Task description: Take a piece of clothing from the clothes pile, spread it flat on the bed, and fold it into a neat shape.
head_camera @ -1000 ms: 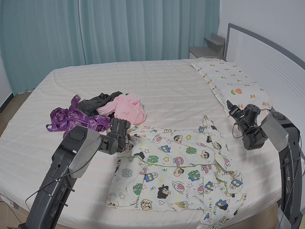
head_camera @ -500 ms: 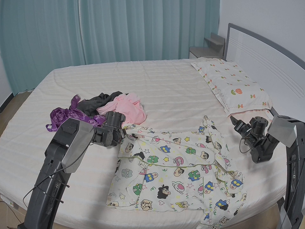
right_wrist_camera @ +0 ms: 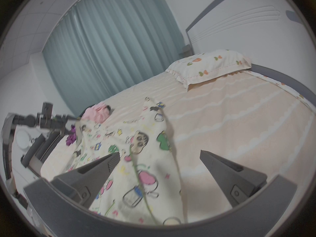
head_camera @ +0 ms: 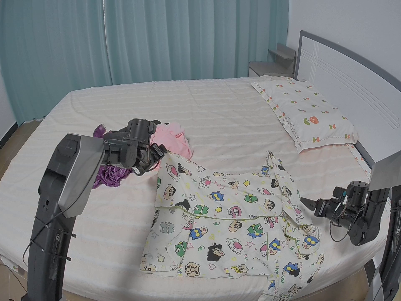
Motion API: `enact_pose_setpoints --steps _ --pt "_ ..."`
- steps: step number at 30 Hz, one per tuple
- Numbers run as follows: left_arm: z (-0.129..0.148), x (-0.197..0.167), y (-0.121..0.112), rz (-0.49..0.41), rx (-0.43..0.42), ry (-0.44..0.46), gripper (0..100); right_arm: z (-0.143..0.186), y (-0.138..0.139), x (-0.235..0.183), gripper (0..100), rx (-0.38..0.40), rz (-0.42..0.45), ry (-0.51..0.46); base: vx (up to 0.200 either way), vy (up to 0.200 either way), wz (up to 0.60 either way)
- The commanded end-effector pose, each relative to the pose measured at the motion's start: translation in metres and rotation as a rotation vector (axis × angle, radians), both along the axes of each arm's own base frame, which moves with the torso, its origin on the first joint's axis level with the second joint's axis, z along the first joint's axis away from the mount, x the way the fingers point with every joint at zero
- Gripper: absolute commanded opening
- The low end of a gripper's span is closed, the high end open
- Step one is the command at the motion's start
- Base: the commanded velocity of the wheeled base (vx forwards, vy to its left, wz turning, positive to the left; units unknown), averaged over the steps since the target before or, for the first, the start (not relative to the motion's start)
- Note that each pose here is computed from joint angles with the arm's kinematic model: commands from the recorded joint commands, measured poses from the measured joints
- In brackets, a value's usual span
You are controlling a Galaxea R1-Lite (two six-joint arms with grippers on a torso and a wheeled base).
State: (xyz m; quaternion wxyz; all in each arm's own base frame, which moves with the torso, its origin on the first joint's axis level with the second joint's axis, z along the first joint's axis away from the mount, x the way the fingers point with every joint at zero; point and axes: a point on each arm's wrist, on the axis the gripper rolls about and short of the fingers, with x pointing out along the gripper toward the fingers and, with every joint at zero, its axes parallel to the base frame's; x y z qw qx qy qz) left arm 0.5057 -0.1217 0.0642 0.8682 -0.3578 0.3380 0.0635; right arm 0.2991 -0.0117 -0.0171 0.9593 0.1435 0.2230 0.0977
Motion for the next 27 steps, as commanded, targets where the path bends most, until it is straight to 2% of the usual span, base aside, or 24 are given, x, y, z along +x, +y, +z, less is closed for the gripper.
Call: enact_pose_setpoints --steps 1,6,10,11,12,16,18,22,24,25,26,27 --pt "0.040 -0.003 0.028 0.029 -0.090 -0.035 100 0.015 0.009 -0.012 100 -0.022 0.062 -0.033 0.000 0.000 0.00" --pt "0.030 0.001 0.040 0.046 -0.095 -0.009 100 0.013 0.013 -0.014 100 -0.024 0.074 -0.020 0.000 0.000 0.00" --pt "0.023 -0.003 0.044 0.023 -0.113 0.061 100 0.011 0.014 -0.015 100 -0.032 0.081 -0.015 0.000 0.000 0.00" --pt "0.019 -0.007 0.045 -0.001 -0.130 0.129 100 0.011 0.014 -0.015 100 -0.036 0.083 -0.014 0.000 0.000 0.00" --pt "0.016 -0.008 0.045 -0.003 -0.129 0.146 100 0.011 0.014 -0.015 100 -0.037 0.083 -0.014 0.000 0.000 0.00" --pt "0.009 -0.008 0.045 0.012 -0.127 0.175 100 0.009 0.013 -0.019 100 -0.056 0.092 -0.001 0.000 0.000 0.00" --pt "0.013 -0.010 0.046 0.039 -0.149 0.186 100 0.007 0.013 -0.022 100 -0.091 0.109 0.000 0.000 0.000 0.00" --pt "0.034 -0.020 0.047 0.062 -0.161 0.216 100 0.006 0.016 -0.025 100 -0.171 0.151 -0.012 0.000 0.000 0.00" --pt "0.081 -0.030 0.050 0.052 -0.191 0.102 100 0.005 0.028 -0.024 100 -0.235 0.189 -0.028 0.000 0.000 0.00" --pt "0.087 -0.031 0.050 0.050 -0.194 0.082 100 0.005 0.029 -0.023 100 -0.240 0.189 -0.030 0.000 0.000 0.00" --pt "0.104 -0.032 0.050 0.043 -0.205 0.010 100 0.003 0.034 -0.022 100 -0.251 0.194 -0.031 0.000 0.000 0.00" --pt "0.104 -0.032 0.050 0.043 -0.205 0.010 100 0.003 0.035 -0.022 100 -0.253 0.195 -0.031 0.000 0.000 0.00"
